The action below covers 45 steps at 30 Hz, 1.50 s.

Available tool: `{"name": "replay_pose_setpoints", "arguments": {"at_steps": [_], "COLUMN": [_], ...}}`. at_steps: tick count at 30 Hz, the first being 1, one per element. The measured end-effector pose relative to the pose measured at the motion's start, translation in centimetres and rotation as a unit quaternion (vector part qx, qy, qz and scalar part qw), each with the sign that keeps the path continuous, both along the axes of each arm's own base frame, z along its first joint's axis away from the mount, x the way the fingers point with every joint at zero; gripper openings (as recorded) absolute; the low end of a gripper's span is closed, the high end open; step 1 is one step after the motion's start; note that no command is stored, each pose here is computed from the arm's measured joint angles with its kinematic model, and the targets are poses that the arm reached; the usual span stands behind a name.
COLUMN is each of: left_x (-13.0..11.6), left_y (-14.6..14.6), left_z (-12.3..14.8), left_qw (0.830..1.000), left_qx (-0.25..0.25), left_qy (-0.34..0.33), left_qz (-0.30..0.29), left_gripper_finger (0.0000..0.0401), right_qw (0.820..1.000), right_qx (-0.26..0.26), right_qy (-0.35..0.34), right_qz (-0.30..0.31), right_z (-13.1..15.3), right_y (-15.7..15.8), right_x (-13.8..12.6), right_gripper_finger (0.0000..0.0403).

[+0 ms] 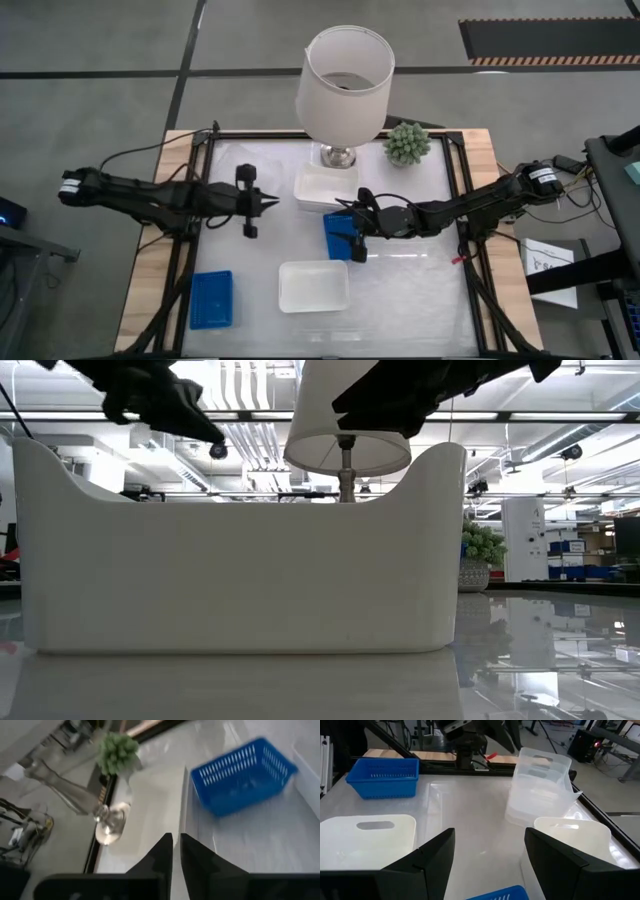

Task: Stack baskets by color
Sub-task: Stack the blue bin into the lower left blue bin

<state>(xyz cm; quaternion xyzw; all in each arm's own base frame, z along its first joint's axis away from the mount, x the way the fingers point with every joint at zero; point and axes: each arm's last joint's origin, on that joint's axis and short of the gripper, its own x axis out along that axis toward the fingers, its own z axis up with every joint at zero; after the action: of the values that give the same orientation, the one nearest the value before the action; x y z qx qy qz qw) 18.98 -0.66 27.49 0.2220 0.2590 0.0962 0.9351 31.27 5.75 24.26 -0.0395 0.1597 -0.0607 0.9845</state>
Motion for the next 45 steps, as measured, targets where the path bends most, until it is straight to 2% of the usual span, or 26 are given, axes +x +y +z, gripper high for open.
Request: {"name": "replay_pose_setpoints", "arguments": {"at_steps": [4, 14, 19, 25, 31, 34, 41, 45], "left_x": [0.4, 0.5, 0.5, 0.4, 0.4, 0.4, 0.4, 0.4], "left_y": [-0.1, -0.1, -0.4, -1.3, -1.9, -1.9, -1.9, -1.9], "left_z": [-1.2, -2.6, -2.8, -3.1, -3.0, -3.0, -3.0, -3.0], "left_qw": [0.999, 0.999, 0.998, 0.997, 0.996, 0.997, 0.997, 0.997], "left_qx": [-0.004, -0.006, -0.05, -0.064, -0.065, -0.065, -0.061, -0.06], "left_qy": [-0.037, -0.04, -0.046, -0.043, -0.047, -0.045, -0.046, -0.046], "left_qz": [-0.003, -0.003, 0.009, -0.009, -0.026, -0.025, -0.022, -0.021], "left_gripper_finger": [0.0011, 0.001, 0.001, 0.001, 0.001, 0.001, 0.001, 0.001], "right_qw": [1.0, 0.998, 0.992, 0.98, 0.957, 0.945, 0.896, 0.883], "right_qx": [0.019, 0.05, 0.072, 0.095, 0.135, 0.172, 0.27, 0.286], "right_qy": [0.009, 0.046, 0.1, 0.163, 0.238, 0.242, 0.252, 0.248], "right_qz": [-0.007, -0.01, -0.027, -0.055, -0.098, -0.138, -0.246, -0.277], "right_z": [-0.2, -0.9, -0.9, 0.3, 0.4, -0.6, -3.5, -4.3], "right_y": [0.0, 0.8, 1.0, 0.9, 0.8, 0.5, -0.3, -0.8], "right_x": [-0.1, -0.5, -0.8, -0.9, -1.9, -2.3, -3.6, -3.3], "right_gripper_finger": [0.0233, 0.0233, 0.0233, 0.0233, 0.0233, 0.0233, 0.0233, 0.0233]}}
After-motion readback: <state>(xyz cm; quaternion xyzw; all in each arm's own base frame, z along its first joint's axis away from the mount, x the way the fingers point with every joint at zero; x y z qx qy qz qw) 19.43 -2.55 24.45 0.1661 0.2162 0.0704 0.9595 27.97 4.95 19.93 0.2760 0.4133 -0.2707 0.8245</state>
